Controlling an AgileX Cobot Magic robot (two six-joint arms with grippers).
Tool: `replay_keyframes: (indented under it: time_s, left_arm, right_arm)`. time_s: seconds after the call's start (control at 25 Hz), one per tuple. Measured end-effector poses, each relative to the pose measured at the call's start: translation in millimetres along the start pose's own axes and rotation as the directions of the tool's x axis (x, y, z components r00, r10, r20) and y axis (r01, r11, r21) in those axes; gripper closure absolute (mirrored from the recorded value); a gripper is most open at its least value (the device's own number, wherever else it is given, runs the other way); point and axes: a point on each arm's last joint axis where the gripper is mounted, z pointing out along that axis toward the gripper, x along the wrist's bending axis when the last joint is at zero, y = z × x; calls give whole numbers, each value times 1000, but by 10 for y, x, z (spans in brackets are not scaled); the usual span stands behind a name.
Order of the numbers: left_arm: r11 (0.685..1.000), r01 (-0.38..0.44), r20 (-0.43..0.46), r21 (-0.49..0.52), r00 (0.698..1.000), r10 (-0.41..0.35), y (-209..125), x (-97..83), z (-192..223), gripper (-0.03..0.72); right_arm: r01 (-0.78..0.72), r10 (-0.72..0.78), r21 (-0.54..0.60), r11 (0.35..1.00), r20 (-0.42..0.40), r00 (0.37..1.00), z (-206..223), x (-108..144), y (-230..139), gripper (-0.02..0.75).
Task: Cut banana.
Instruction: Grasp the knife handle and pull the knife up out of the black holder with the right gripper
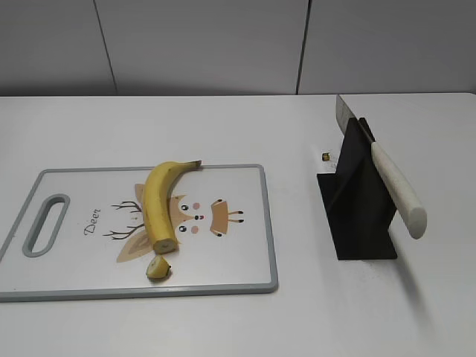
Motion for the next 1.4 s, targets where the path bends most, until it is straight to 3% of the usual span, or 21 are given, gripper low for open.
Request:
replay_keyframes:
  time_s: [0.92,1.4]
  left_arm:
    - [1000,0,0,0,1000,0,0,0,0,137]
    - [1000,0,0,0,1000,0,0,0,0,137]
  right_arm:
    - [1,-1,3,1000,2,1000,5,-2,2,188]
    - [-4,10,307,952,-19,1000,217,-14,429,188]
